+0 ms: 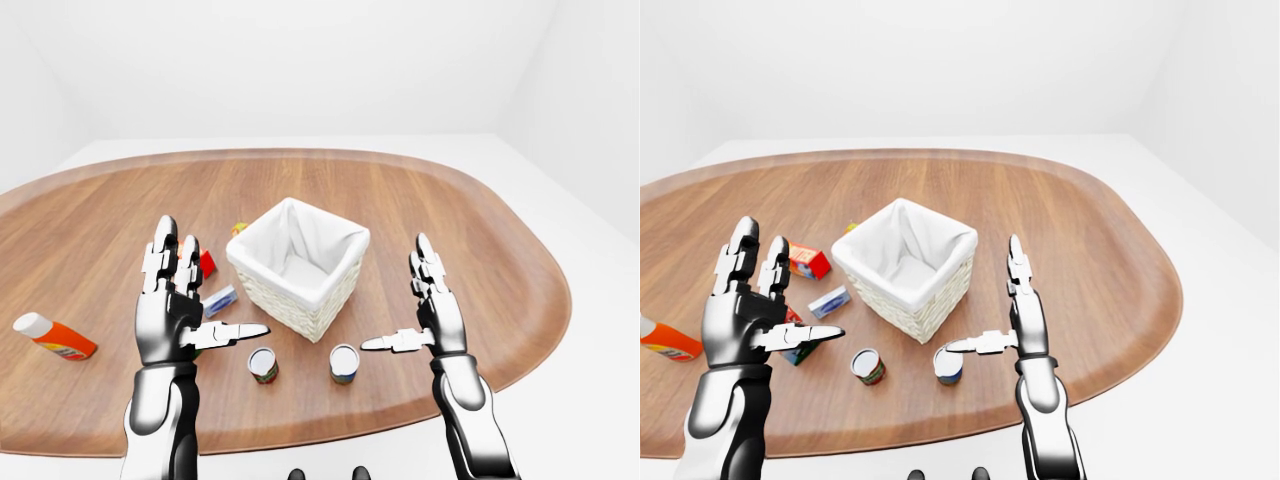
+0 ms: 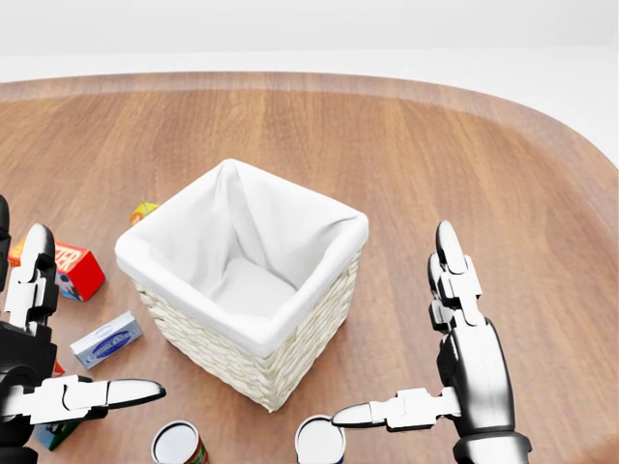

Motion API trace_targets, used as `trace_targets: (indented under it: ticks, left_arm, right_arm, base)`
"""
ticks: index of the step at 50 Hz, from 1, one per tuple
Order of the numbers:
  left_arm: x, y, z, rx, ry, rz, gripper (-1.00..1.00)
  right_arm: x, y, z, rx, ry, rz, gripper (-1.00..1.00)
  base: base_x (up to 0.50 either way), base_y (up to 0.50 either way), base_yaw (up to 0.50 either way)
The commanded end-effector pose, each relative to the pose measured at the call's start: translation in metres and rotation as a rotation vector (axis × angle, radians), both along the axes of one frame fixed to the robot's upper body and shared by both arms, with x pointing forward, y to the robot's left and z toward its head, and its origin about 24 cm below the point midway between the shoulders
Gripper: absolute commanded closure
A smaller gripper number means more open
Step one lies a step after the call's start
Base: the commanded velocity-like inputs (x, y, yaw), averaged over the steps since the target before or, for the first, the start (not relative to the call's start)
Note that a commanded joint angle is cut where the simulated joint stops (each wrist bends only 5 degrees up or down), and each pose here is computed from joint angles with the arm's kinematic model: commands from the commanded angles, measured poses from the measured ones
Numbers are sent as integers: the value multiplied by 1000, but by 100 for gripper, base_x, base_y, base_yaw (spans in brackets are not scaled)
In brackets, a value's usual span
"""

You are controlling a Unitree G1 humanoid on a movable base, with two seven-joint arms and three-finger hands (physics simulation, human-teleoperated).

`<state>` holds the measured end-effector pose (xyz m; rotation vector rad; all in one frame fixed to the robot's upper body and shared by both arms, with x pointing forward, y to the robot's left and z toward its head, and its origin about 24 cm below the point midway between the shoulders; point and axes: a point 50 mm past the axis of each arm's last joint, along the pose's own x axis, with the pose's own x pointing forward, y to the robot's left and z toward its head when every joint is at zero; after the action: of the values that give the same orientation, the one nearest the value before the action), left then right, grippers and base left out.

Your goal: Pick up the alphabet soup, and put it in the basket.

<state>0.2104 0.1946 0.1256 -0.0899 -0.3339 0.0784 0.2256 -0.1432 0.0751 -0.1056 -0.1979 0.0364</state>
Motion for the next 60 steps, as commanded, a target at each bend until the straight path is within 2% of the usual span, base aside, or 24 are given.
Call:
trace_targets:
  ticks: [1, 30, 40, 48, 60]
  left_arm:
    - [1, 0, -2, 1, 4, 0, -100]
    - [0, 0, -1, 0, 2, -1, -100]
    - [0, 0, -1, 0, 2, 0, -100]
    - [0, 1, -1, 0, 1, 2, -100]
    - [0, 1, -1, 2, 2, 6, -100]
  right_arm:
    - [0, 1, -1, -4, 4, 2, -100]
    - [2, 2, -8, -31, 34, 10, -100]
    - [3, 5, -24, -107, 101, 24, -100]
    - [1, 2, -41, -133, 175, 20, -100]
    - [-5, 2, -52, -152, 222, 19, -100]
  base:
    - [11, 0, 0]
    - [3, 0, 0]
    - [0, 0, 0]
    - [0, 0, 0]
    - [0, 0, 0]
